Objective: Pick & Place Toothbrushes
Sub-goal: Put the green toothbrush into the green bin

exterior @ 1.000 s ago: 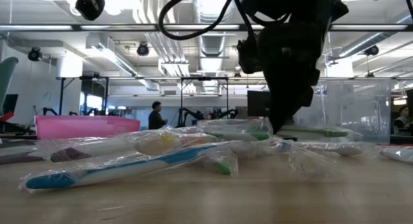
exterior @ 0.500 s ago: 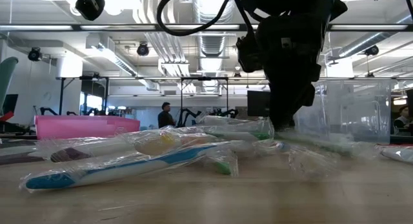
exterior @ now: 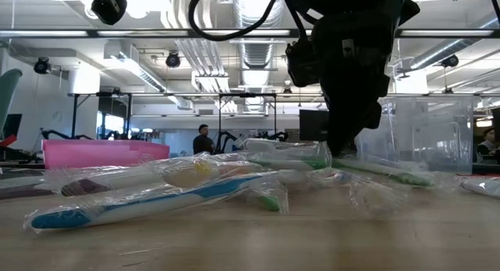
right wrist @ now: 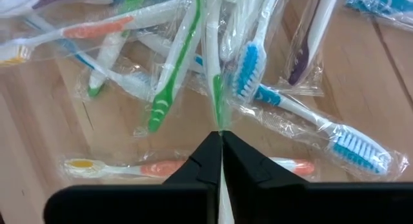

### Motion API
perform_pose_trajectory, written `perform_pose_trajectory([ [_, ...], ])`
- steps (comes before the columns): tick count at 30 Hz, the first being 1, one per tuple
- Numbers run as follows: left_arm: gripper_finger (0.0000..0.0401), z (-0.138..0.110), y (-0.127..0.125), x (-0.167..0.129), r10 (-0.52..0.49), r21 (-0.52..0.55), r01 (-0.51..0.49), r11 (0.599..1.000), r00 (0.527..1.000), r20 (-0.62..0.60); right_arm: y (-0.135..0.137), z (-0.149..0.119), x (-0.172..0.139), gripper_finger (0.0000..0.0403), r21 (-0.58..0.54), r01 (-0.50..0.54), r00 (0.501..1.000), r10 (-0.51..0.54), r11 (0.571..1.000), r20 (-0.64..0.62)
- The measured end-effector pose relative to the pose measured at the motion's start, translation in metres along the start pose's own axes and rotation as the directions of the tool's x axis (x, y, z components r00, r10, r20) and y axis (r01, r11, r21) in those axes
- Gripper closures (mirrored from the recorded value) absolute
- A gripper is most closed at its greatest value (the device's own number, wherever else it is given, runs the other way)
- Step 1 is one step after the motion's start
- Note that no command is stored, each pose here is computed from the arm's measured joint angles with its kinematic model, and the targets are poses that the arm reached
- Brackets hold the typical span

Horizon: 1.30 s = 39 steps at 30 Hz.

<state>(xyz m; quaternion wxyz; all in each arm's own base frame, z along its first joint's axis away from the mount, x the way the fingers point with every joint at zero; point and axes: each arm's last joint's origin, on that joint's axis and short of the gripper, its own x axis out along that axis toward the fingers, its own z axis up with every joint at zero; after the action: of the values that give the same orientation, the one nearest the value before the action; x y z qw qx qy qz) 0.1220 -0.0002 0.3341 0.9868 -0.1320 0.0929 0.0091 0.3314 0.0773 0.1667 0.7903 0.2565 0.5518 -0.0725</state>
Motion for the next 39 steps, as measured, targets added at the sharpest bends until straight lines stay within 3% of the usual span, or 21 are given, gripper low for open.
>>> perform_pose_trajectory([
  [20, 0.0362, 0.0, 0.0, 0.0, 0.0, 0.0, 0.0, 1.0, 1.0, 0.0, 0.003, -0.015, -0.001, 0.0265, -0.044, 0.049, 0.995, -0.053, 0.998, -0.082],
  [27, 0.0362, 0.0, 0.0, 0.0, 0.0, 0.0, 0.0, 1.0, 1.0, 0.0, 0.008, -0.022, 0.001, 0.0258, -0.041, 0.07, 0.995, -0.073, 0.997, -0.07],
  [31, 0.0362, 0.0, 0.0, 0.0, 0.0, 0.0, 0.0, 1.0, 1.0, 0.0, 0.004, -0.025, 0.004, 0.0269, -0.037, 0.119, 0.992, -0.121, 0.992, -0.048],
  [39, 0.0362, 0.0, 0.0, 0.0, -0.001, 0.0, 0.001, 1.0, 1.0, 0.0, -0.002, -0.03, 0.013, 0.0295, -0.028, 0.097, 0.995, -0.098, 0.995, -0.025],
])
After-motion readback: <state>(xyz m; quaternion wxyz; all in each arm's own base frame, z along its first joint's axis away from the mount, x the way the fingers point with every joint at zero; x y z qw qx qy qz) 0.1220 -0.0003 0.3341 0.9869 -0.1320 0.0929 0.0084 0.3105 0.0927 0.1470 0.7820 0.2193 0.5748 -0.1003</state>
